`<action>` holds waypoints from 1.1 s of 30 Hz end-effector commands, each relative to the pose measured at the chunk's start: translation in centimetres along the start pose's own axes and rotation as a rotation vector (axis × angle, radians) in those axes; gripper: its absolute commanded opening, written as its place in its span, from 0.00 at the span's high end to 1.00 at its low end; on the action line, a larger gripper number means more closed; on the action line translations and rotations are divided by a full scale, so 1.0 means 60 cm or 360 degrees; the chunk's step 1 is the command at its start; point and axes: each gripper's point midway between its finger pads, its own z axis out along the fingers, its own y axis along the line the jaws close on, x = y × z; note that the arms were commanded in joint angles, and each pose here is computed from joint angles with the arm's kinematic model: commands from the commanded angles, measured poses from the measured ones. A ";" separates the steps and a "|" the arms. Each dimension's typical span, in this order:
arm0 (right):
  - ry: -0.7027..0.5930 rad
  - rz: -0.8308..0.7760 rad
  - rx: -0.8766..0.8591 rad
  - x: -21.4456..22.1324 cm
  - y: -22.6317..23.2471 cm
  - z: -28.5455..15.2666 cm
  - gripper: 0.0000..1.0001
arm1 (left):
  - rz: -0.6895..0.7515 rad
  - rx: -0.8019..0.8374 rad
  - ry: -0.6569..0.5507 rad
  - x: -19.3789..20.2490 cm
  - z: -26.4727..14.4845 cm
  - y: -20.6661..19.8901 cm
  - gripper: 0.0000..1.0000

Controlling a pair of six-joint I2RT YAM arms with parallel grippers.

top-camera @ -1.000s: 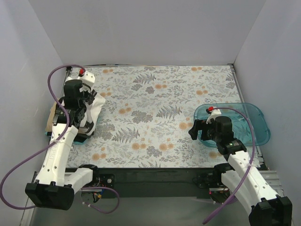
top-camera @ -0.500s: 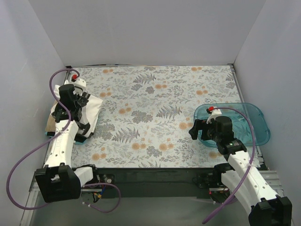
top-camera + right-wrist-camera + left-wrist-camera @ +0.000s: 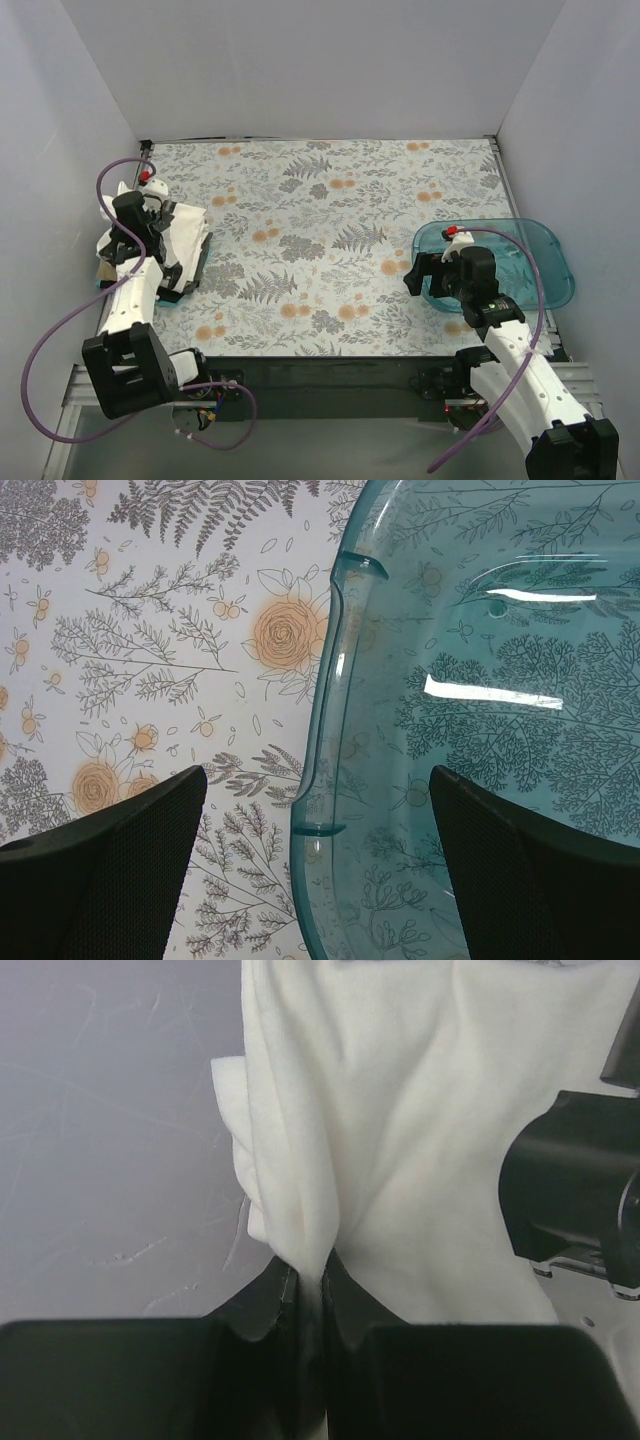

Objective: Fold and stack the t-shirts
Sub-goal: Neatly place the folded tshirt to the corner

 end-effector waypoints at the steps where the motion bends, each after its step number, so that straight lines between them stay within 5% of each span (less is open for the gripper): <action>1: -0.0041 0.0009 -0.0002 -0.008 -0.001 0.004 0.02 | -0.0079 -0.0101 -0.0045 0.003 0.004 0.020 1.00; 5: -0.0036 0.0011 -0.0002 -0.007 -0.002 0.004 0.02 | -0.0114 -0.0148 -0.0007 0.027 0.013 0.021 1.00; 6: -0.0034 0.0012 -0.0003 -0.006 -0.002 0.004 0.02 | -0.0116 -0.0172 -0.0001 0.031 0.013 0.024 0.91; 7: -0.0033 0.0010 -0.0005 -0.006 -0.001 0.004 0.02 | -0.0130 -0.0198 -0.0007 0.031 0.013 0.027 0.75; 8: -0.0031 0.0011 -0.0006 -0.007 -0.002 0.005 0.02 | -0.0150 -0.0230 -0.0020 0.030 0.014 0.033 0.17; 9: -0.0030 0.0011 -0.0008 -0.007 -0.001 0.005 0.02 | -0.0158 -0.0233 -0.0027 0.027 0.014 0.035 0.14; 19: -0.0031 0.0012 -0.0009 -0.007 -0.001 0.005 0.02 | -0.0354 -0.0246 -0.0170 -0.034 0.004 0.077 0.12; 22: -0.0032 0.0012 -0.0014 -0.007 0.000 0.004 0.02 | -0.0563 -0.0205 -0.0274 -0.070 -0.011 0.090 0.11; 27: -0.0020 0.0011 -0.0024 -0.006 0.001 0.006 0.02 | -0.0869 0.0070 -0.0448 -0.184 -0.038 0.087 0.10; 33: -0.0035 0.0003 -0.0045 -0.010 0.005 0.004 0.02 | -0.1101 0.0534 -0.0494 -0.301 -0.049 0.003 0.09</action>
